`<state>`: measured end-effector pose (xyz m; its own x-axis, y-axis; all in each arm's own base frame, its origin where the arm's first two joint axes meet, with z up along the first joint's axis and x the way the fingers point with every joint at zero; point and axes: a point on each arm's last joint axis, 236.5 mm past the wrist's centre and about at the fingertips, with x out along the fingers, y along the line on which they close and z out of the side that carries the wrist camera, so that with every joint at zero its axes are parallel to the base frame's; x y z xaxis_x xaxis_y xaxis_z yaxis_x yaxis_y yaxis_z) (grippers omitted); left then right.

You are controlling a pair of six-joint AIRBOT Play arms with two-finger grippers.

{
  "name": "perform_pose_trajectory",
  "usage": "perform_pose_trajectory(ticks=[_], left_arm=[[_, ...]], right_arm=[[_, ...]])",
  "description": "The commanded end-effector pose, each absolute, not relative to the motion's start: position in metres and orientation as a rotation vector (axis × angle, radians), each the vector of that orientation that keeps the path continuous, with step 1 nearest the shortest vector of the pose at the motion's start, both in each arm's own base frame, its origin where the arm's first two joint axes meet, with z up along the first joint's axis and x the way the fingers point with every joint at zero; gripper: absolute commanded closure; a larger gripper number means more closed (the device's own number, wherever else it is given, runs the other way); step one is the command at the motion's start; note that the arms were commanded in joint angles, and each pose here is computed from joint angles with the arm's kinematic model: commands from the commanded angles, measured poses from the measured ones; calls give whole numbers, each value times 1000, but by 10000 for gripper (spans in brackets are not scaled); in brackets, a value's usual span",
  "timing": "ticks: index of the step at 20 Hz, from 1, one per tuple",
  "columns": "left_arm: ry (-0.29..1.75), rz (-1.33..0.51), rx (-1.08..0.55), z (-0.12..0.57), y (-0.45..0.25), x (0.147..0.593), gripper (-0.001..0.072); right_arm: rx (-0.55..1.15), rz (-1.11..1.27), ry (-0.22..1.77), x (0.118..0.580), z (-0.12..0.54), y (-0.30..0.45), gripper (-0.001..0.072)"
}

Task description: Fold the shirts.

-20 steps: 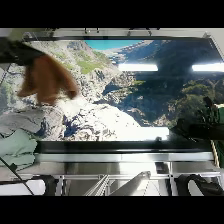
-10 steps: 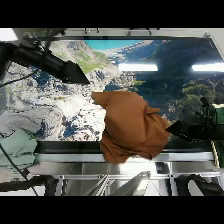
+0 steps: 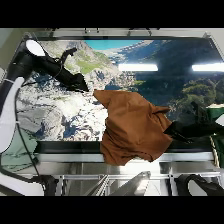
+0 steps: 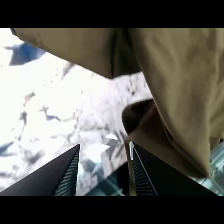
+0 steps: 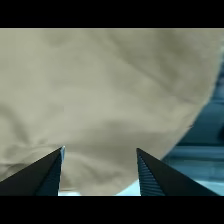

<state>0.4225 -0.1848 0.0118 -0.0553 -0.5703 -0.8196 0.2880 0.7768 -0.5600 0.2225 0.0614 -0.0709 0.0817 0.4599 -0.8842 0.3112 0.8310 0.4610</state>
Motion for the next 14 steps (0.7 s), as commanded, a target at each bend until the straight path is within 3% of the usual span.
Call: perform_pose_trajectory(ticks=[1,3,4,5,12,13,14], left_arm=[[1489,-686,-375,-41,-193,447,368],[1496,-717,-425,-63,-202,452,368],[1503,-720,-438,-73,-204,456,368],[1512,-728,-442,-81,-209,458,368],[1537,-756,-375,-105,-240,468,368],[1544,-746,-364,-110,-239,469,368],[1547,-746,-360,-112,-240,469,368]], right_arm=[[687,69,1669,206,-101,54,218],[713,67,1720,199,-109,55,251],[713,89,1731,199,-111,59,373],[716,110,1732,200,-113,63,390],[831,228,1555,250,-125,90,392],[850,289,1521,259,-121,98,472],[878,322,1495,265,-118,104,643]])
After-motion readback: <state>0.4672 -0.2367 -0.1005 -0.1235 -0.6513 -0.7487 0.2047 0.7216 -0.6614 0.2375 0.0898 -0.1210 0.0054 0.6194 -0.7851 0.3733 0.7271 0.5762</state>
